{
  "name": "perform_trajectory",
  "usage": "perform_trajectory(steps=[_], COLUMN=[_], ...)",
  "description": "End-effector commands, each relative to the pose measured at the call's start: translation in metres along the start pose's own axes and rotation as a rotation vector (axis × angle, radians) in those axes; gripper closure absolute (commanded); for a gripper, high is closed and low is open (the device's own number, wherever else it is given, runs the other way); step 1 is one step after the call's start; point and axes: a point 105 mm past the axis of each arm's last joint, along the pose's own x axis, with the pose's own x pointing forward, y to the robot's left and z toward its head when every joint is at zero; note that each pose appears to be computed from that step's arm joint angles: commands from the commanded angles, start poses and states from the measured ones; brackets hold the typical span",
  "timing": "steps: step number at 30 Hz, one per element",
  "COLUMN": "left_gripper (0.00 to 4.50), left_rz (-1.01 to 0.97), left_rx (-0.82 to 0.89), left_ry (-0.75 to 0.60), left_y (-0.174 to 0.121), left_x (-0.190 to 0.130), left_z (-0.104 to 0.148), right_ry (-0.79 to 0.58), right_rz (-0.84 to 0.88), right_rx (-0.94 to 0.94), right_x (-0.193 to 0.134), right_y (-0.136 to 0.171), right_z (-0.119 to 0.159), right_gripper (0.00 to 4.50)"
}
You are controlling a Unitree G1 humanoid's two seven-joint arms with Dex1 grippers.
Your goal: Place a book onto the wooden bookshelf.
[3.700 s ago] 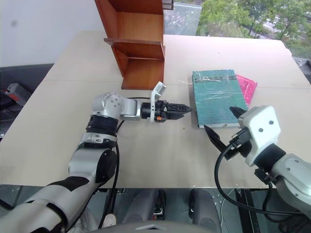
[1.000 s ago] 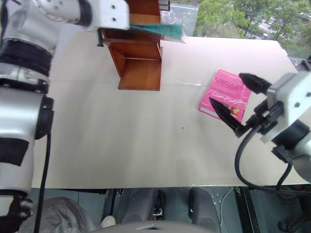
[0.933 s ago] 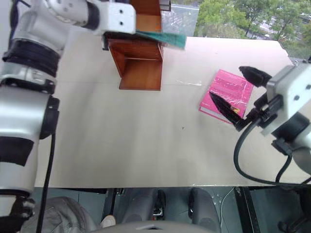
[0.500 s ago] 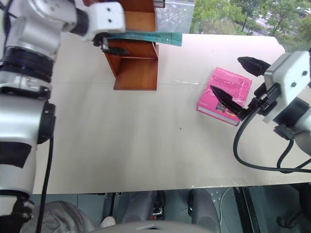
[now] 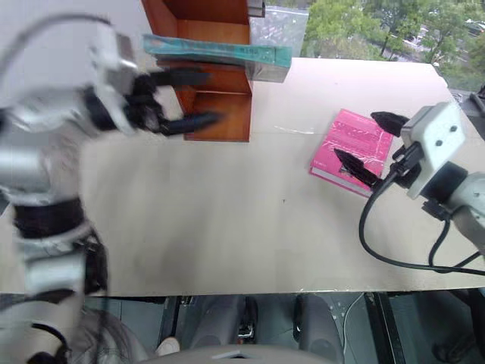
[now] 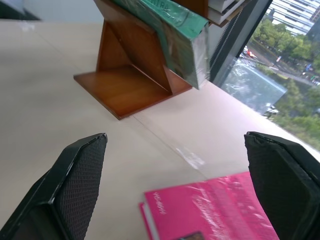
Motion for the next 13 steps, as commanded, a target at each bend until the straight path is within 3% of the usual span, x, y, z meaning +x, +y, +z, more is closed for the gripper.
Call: perform_trajectory(steps=[1, 3, 8, 13], left_gripper=[0.05, 0.05, 0.05, 0.05], left_rz=[0.133, 0.252, 0.337, 0.317], left_rx=[-0.033, -0.003, -0.040, -0.044], left_ry=[0.007, 0.058, 0.163, 0.260], left_y=[-0.003, 0.003, -0.001, -0.001], left_x=[0.004, -0.006, -0.050, -0.085], left_z=[-0.021, -0.047, -0.087, -0.101], right_ry=[0.034, 0.094, 0.233, 0.317], right_rz=[-0.059, -0.089, -0.151, -0.164], right_rx=[-0.026, -0.005, 0.022, 0.035], right_x=[-0.003, -0.019, -0.069, -0.095], right_y=[-0.001, -0.001, 0.003, 0.007], right_z=[-0.011, -0.024, -0.037, -0.042], right_gripper=[0.00, 0.00, 0.00, 0.00])
